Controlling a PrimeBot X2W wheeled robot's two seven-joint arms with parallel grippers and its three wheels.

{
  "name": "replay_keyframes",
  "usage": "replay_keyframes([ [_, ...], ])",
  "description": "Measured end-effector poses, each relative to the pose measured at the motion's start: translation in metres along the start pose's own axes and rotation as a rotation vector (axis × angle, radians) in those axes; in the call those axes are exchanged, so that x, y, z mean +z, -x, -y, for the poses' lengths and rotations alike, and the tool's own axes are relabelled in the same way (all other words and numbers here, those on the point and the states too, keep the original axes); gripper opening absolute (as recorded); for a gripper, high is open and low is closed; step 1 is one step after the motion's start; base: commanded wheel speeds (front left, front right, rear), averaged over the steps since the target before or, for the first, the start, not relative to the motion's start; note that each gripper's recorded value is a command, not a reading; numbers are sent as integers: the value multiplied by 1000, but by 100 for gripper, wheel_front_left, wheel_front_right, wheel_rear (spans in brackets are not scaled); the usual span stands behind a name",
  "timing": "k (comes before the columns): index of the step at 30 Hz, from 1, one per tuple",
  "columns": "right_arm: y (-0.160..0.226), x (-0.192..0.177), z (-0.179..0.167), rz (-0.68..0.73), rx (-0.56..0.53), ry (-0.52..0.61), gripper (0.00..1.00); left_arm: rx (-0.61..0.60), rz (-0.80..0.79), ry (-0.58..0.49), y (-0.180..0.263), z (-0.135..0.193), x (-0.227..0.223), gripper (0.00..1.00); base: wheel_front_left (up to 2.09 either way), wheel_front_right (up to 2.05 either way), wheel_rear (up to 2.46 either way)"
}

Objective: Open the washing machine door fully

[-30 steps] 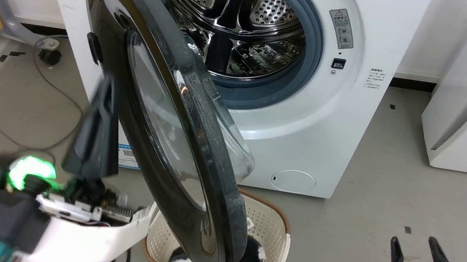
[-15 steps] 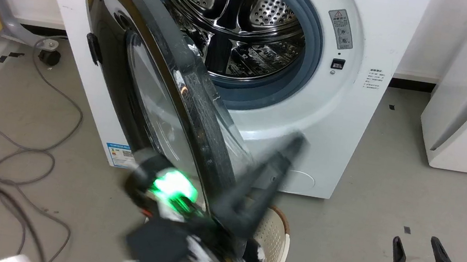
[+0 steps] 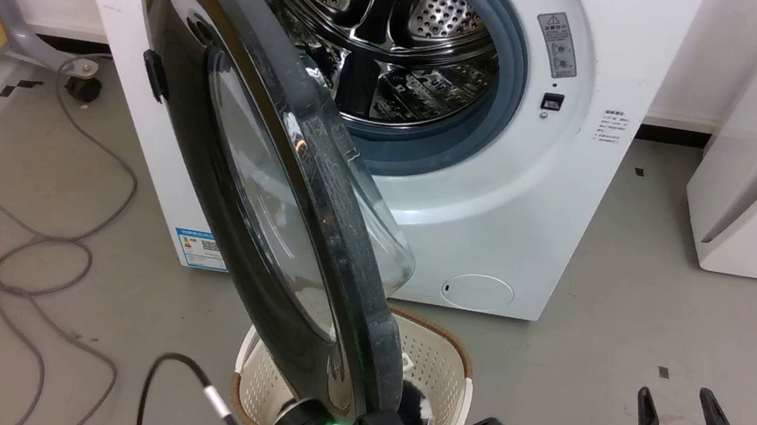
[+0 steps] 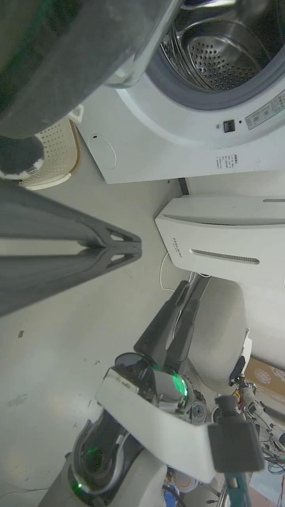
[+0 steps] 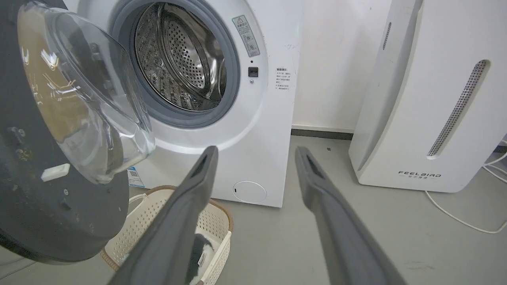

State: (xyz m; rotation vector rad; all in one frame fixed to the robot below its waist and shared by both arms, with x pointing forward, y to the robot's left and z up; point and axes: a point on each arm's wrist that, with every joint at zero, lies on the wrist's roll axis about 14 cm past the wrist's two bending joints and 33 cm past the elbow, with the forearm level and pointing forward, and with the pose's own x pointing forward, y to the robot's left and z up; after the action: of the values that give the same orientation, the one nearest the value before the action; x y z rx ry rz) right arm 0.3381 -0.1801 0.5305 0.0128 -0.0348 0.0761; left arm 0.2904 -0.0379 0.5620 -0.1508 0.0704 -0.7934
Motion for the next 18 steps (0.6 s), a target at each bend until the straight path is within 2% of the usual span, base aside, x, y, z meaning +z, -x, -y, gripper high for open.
replay_keyframes([
  [4,-1,-2,-1,-8,3,-1,100,41,-37,8,-6,-13,-18,0,0,0,0],
  [14,0,-10,0,-30,0,-5,100,185,31,-9,-28,-62,-9,0,0,0,0],
  [18,0,-11,-1,-33,2,-7,100,219,28,11,-30,-67,-14,0,0,0,0],
])
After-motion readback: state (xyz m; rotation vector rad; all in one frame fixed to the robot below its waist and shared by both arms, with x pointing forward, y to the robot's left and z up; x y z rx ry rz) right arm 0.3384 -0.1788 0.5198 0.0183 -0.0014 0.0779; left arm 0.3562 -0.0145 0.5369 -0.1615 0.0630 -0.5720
